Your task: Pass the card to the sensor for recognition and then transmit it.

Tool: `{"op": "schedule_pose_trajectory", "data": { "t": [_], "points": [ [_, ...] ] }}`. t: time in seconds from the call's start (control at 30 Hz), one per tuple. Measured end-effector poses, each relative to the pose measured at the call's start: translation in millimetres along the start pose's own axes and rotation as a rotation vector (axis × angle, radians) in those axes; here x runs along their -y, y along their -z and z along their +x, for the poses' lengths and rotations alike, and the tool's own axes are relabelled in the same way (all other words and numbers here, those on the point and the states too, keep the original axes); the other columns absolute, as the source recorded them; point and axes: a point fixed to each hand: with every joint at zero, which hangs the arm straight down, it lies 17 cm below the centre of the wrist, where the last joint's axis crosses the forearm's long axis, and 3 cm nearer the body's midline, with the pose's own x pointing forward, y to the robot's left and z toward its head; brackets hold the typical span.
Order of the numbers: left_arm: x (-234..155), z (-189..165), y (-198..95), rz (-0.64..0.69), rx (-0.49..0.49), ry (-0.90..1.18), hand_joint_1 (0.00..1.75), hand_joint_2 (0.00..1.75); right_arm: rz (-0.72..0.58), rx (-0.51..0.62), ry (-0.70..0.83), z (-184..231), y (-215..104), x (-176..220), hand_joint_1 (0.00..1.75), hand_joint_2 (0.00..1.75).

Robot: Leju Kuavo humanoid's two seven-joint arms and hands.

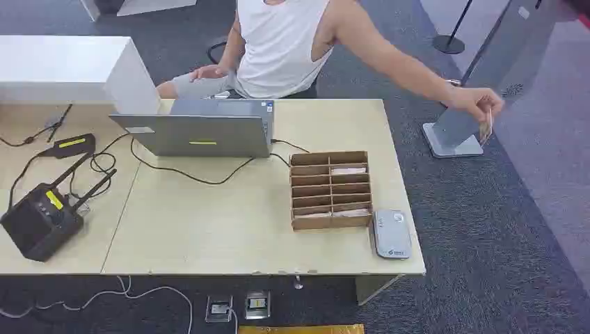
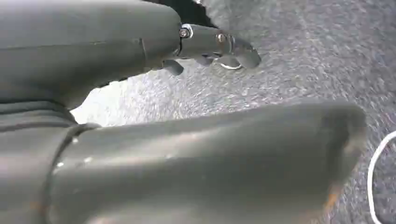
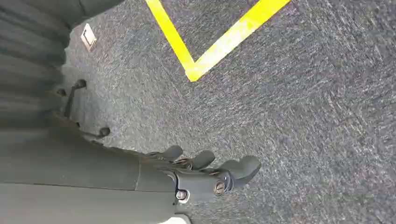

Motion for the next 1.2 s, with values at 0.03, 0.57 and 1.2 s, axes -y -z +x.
{"op": "schedule_pose_trajectory", "data": {
  "t": [0.03,0.57,1.2],
  "points": [
    [-2,-1,0,0.009,-0.008,-0.008,0.00,0.00,0.001,0.001,-0.002,0,0,0,0.00,1.75],
    [-43,3,9,0.052,0.075,-0.029,0.00,0.00,0.041,0.078,0.227,63,1,7,0.00,1.75],
    [-41,16,8,0.076,0.109,-0.089,0.00,0.00,-0.272,0.802,1.163,421,-141,305,0.00,1.75]
  ]
}}
